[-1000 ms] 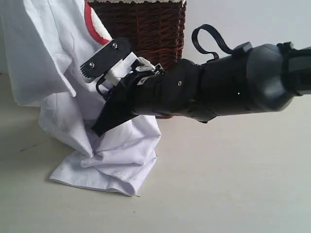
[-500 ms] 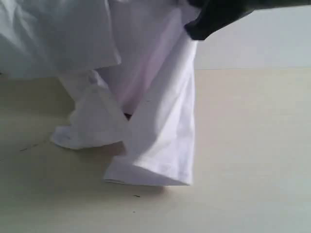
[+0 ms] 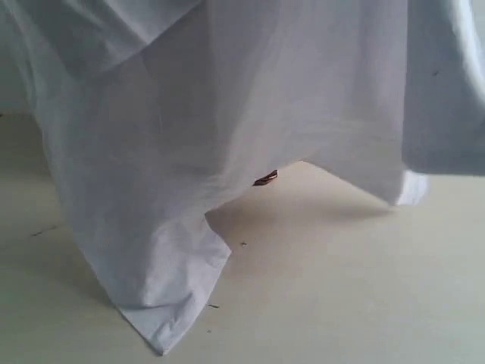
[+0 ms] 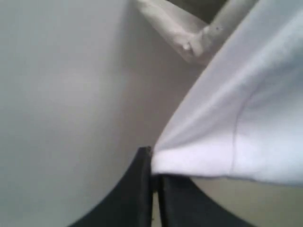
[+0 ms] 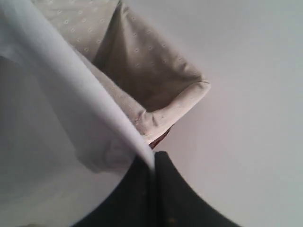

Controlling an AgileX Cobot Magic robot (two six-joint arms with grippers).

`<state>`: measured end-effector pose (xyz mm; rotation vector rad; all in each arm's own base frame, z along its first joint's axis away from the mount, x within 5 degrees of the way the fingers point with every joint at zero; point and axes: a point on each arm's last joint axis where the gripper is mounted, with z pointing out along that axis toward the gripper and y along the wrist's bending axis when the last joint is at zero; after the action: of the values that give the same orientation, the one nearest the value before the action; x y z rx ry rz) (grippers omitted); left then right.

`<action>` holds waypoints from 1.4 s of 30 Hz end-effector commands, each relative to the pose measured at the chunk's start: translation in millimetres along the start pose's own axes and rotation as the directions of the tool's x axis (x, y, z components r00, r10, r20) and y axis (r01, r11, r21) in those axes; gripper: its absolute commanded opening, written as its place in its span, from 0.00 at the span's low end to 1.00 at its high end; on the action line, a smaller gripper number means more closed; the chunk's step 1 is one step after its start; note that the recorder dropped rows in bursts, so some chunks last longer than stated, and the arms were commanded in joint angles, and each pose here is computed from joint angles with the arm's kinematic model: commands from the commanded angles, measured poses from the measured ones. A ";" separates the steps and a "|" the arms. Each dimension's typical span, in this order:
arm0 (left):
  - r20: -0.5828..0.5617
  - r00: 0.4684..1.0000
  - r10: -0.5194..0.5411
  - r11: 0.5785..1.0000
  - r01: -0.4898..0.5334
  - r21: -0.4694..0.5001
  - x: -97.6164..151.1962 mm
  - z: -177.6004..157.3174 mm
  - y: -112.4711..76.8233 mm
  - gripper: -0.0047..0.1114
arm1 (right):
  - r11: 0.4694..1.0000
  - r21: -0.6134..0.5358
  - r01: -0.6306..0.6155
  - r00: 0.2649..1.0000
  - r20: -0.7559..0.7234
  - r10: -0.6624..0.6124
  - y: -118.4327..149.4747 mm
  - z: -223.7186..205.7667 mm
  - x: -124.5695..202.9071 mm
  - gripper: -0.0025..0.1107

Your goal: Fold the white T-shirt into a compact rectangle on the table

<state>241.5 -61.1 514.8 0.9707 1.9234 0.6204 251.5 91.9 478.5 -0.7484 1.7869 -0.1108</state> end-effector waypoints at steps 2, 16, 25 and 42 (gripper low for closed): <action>-0.096 0.981 0.171 0.984 -0.175 -0.034 21.9 -2.7 -4.6 0.04 | 0.993 0.049 0.108 0.994 0.030 -0.109 -9.5 -28.6 -4.2 0.02; -0.079 0.915 0.395 0.891 -0.361 0.276 42.5 43.6 -53.9 0.04 | 0.981 -0.163 0.107 0.989 -0.087 -0.122 11.3 17.9 10.6 0.02; 0.072 0.871 0.486 0.859 -0.461 -0.222 15.7 9.3 -9.4 0.04 | 0.977 0.028 0.210 0.975 0.072 -0.212 -5.2 -1.3 -7.4 0.02; 0.071 0.981 0.181 0.934 -0.149 -0.324 55.9 -66.3 6.0 0.04 | 0.966 -0.199 0.166 0.986 0.030 -0.163 13.6 -14.9 -0.6 0.02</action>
<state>191.3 -31.0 538.0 0.9178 1.4785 0.8781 244.3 103.7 480.6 -0.9587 1.6862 -0.0468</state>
